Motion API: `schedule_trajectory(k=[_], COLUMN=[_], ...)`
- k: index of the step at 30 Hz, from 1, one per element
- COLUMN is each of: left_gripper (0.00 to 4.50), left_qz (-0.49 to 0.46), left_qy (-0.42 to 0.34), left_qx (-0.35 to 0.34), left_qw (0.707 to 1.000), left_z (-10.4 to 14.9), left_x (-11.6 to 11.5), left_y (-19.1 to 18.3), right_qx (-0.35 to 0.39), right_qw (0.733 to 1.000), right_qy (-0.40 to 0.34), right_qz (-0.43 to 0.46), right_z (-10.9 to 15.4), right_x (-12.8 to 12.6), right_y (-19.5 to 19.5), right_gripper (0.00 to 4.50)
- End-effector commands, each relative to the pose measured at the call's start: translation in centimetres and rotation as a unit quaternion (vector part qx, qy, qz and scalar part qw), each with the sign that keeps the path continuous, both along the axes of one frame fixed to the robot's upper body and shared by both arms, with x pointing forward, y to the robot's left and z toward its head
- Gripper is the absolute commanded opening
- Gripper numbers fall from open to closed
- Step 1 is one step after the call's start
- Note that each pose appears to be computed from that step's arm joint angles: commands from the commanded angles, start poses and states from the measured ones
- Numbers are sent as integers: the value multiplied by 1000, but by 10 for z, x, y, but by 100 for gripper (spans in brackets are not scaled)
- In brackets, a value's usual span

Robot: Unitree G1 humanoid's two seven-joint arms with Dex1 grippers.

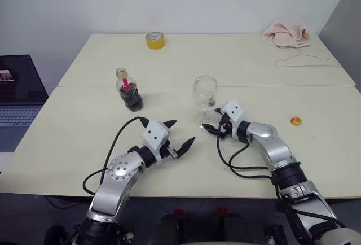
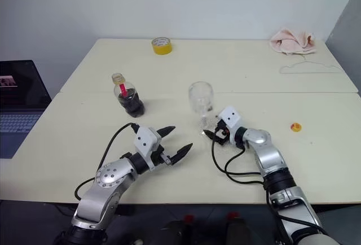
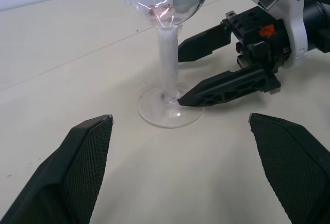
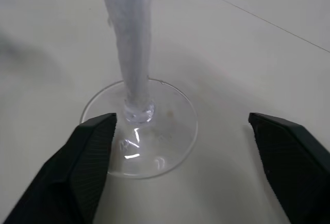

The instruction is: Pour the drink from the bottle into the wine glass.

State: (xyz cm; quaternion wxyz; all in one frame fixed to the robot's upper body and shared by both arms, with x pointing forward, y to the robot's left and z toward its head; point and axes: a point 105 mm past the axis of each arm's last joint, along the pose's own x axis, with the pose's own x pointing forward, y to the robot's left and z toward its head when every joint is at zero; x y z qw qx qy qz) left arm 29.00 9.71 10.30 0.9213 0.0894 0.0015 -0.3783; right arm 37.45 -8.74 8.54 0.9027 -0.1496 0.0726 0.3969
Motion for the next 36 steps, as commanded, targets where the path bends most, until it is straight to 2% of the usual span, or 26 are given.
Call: schedule_trajectory(k=[1,6,10,13,15,18,21,25,30,36], left_gripper=[450,450,450,450,450,450,450,450,450,450], left_qz=[8,60,95,133,147,175,201,227,251,284], left_qy=[-20,-11,-5,-10,-15,-29,-42,-57,-79,-70], left_qx=[-9,-94,-95,-107,-105,-100,-93,-76,-95,-86], left_qw=[1000,994,991,985,983,979,974,969,960,952], left_z=[11,23,21,24,27,33,38,43,56,51], left_x=[4,9,3,-2,-6,-8,-5,3,13,23], left_y=[7,25,45,66,77,93,106,121,128,140], right_qx=[10,-5,-67,-85,-68,-31,-25,-2,7,12], right_qw=[1000,998,992,992,993,991,987,976,972,967], right_qy=[-9,-35,17,14,-20,-58,-76,-88,-94,-92], right_qz=[13,47,102,97,92,120,141,197,217,236], right_z=[12,34,46,83,121,164,181,194,198,201], right_x=[-9,-31,-62,-72,-74,-83,-88,-103,-111,-118], right_y=[-15,-36,-70,-101,-112,-107,-96,-66,-54,-44], right_gripper=[449,449,449,449,449,449,449,449,449,449])
